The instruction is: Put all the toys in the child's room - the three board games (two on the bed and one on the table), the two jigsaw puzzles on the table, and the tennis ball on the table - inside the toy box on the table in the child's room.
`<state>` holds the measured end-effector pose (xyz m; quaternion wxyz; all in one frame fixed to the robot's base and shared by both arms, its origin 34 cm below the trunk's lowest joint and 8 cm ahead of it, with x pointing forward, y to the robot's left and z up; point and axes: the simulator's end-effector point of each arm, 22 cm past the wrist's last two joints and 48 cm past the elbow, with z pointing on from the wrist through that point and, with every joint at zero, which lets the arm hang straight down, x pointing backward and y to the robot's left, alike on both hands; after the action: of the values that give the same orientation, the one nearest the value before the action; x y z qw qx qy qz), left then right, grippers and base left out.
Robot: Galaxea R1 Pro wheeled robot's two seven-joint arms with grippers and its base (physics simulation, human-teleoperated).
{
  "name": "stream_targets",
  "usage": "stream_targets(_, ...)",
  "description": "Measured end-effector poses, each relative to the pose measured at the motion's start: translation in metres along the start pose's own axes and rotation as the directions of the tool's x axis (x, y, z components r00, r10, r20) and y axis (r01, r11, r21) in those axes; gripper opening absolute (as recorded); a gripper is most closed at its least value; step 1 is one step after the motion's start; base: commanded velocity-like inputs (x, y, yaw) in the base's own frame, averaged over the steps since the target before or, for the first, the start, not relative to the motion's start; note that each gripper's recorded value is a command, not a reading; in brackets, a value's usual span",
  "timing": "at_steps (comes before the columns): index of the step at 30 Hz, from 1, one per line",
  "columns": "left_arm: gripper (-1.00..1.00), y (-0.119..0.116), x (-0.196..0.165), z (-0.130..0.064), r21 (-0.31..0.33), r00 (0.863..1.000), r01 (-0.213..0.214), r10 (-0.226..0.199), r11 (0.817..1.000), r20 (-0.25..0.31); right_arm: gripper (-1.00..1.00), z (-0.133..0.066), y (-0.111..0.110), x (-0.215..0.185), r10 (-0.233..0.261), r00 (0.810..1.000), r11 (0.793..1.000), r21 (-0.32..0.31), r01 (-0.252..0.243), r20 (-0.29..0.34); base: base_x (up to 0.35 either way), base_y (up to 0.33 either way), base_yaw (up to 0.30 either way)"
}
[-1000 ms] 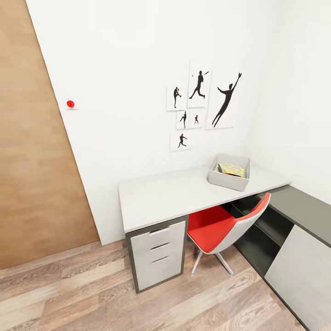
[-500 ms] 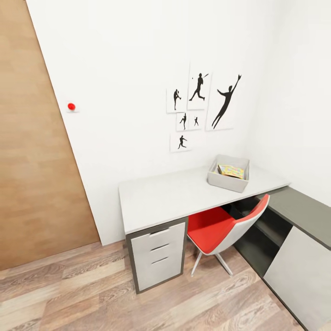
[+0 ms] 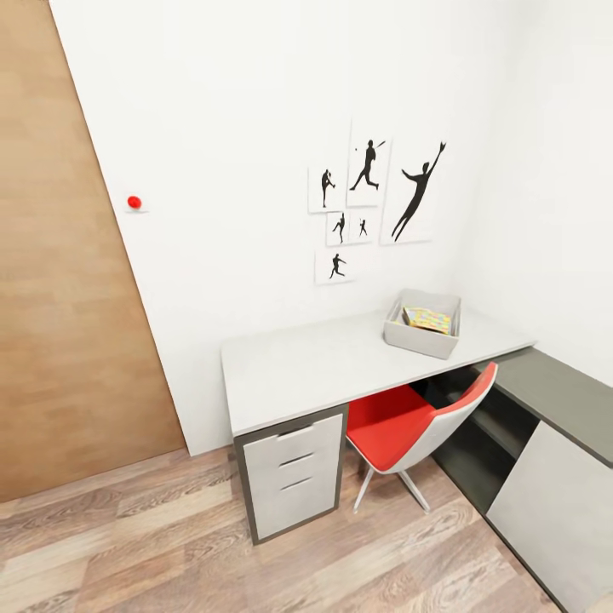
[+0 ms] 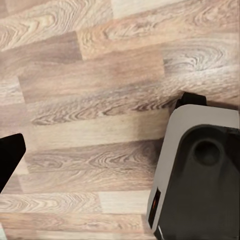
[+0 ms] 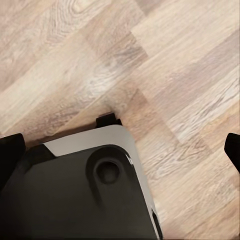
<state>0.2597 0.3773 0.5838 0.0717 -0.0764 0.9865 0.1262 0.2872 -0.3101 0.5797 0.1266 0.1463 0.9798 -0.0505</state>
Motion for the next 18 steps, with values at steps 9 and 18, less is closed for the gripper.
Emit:
stream_targets(9,1.00,0.003,0.045,-0.012,0.001,0.999,-0.014,0.014,1.000,-0.035,1.00,-0.010,0.004,0.002,0.001,1.000,1.000,-0.007,-0.001,-0.002,0.000,0.000,0.000)
stream_targets(18,1.00,0.006,0.053,-0.021,0.002,0.999,-0.017,0.017,1.000,-0.033,1.00,-0.019,0.005,0.003,0.001,1.000,1.000,-0.009,-0.001,-0.003,0.000,0.000,0.000)
